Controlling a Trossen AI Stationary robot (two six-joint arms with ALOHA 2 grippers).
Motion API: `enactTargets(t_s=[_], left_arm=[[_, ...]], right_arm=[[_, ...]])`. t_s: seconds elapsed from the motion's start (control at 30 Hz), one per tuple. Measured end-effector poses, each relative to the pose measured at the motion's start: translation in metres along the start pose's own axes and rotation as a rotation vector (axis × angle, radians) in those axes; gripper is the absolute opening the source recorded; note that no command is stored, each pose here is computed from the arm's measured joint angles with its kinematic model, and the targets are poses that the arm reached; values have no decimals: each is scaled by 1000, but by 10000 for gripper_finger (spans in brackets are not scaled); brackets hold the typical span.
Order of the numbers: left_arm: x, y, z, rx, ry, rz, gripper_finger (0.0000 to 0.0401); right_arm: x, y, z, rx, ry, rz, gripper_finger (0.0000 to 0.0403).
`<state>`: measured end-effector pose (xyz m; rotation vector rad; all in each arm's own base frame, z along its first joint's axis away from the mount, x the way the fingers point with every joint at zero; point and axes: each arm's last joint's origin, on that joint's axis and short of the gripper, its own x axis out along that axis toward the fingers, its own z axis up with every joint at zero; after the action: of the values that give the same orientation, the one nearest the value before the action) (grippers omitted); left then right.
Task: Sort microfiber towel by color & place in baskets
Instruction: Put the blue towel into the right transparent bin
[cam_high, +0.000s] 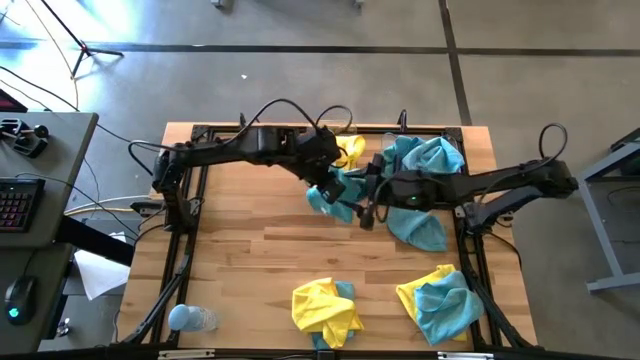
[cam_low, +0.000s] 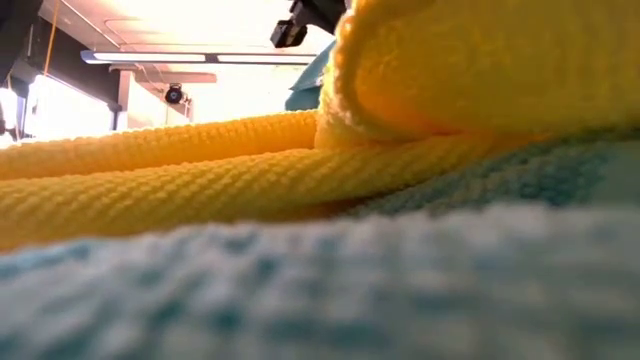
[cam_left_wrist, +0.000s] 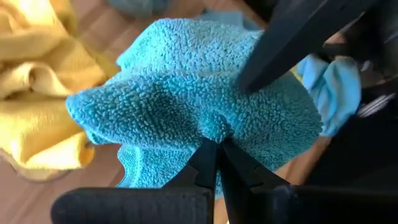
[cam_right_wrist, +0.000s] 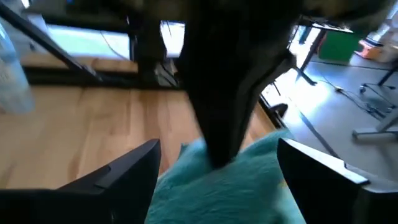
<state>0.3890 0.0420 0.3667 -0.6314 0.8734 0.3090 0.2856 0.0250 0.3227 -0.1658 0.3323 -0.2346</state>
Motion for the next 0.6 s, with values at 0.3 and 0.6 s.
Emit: enactTargets(t_s=[0.3,0.6], left_arm=[[-15,-8,9,40,-69,-39,0],[-16,-12,14,84,-126,-80,1]], right_arm=[[18,4,-13,-89,89,-154,320],[18,3,-13,-90,91,-181,230]])
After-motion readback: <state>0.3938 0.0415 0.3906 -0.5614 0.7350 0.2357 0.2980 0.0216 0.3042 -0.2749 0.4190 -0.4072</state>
